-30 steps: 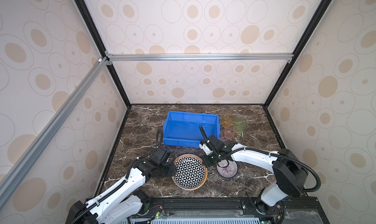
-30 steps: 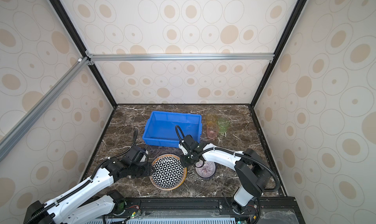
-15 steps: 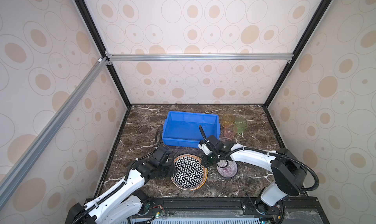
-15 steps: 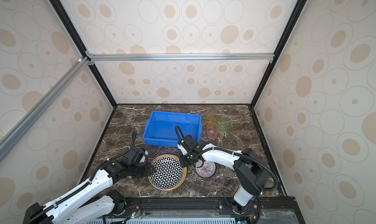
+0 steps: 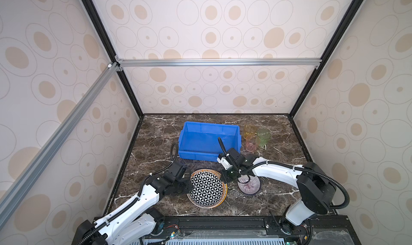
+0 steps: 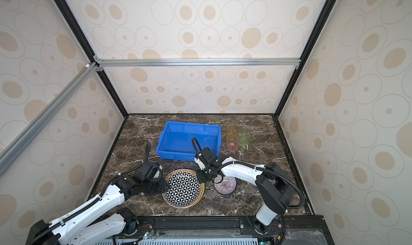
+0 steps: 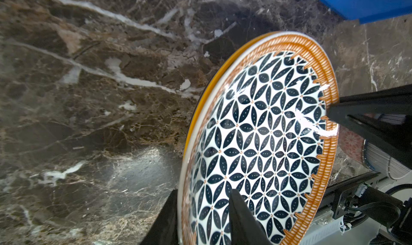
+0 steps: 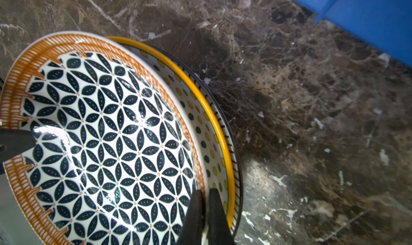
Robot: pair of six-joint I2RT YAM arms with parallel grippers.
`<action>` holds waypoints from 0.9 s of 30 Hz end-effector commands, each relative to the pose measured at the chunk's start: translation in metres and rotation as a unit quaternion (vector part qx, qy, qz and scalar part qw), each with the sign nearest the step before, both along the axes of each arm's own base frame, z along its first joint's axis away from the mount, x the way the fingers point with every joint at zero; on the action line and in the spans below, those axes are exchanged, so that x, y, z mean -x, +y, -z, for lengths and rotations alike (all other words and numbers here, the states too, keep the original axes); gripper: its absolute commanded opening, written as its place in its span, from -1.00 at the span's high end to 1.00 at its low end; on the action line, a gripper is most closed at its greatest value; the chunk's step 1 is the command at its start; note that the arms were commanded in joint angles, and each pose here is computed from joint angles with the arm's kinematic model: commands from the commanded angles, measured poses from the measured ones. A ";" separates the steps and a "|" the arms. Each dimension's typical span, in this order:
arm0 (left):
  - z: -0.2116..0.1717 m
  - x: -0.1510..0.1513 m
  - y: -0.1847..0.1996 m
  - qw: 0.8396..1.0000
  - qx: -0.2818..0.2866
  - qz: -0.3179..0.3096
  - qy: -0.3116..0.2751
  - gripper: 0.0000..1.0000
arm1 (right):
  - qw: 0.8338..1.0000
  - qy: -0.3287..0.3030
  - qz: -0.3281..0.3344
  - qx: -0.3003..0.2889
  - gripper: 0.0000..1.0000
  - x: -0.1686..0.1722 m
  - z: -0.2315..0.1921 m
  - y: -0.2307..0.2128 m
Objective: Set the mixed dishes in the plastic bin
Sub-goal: 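Grip the flower-pattern plate rim with right gripper while left grips opposite rim, then lift the flower-pattern plate off the dotted plate with both grippers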
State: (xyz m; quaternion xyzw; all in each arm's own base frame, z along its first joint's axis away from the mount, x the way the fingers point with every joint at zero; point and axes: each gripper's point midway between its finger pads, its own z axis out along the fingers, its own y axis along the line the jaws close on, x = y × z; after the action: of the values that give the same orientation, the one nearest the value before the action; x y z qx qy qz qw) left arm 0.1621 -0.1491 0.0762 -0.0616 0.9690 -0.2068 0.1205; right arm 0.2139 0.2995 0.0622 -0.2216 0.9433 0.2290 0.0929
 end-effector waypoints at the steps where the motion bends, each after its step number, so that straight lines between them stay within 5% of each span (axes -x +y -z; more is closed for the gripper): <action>1: -0.005 0.000 -0.001 1.000 -0.005 0.007 0.000 0.31 | 0.998 0.046 -0.024 0.029 0.99 0.026 0.023 -0.004; 18: -0.005 -0.003 0.009 0.999 -0.033 -0.004 -0.004 0.63 | 0.998 0.045 -0.028 0.021 0.99 0.026 0.019 0.000; 27: -0.011 -0.006 0.016 0.999 -0.048 -0.016 -0.016 1.00 | 0.999 0.037 -0.025 0.021 0.99 0.024 0.013 -0.001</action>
State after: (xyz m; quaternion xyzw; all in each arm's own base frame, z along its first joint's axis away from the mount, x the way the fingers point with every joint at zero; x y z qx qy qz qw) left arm 0.1647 -0.1389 0.0809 -0.0720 0.9733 -0.1770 0.1274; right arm 0.2093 0.3015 0.0605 -0.2239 0.9428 0.2340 0.0786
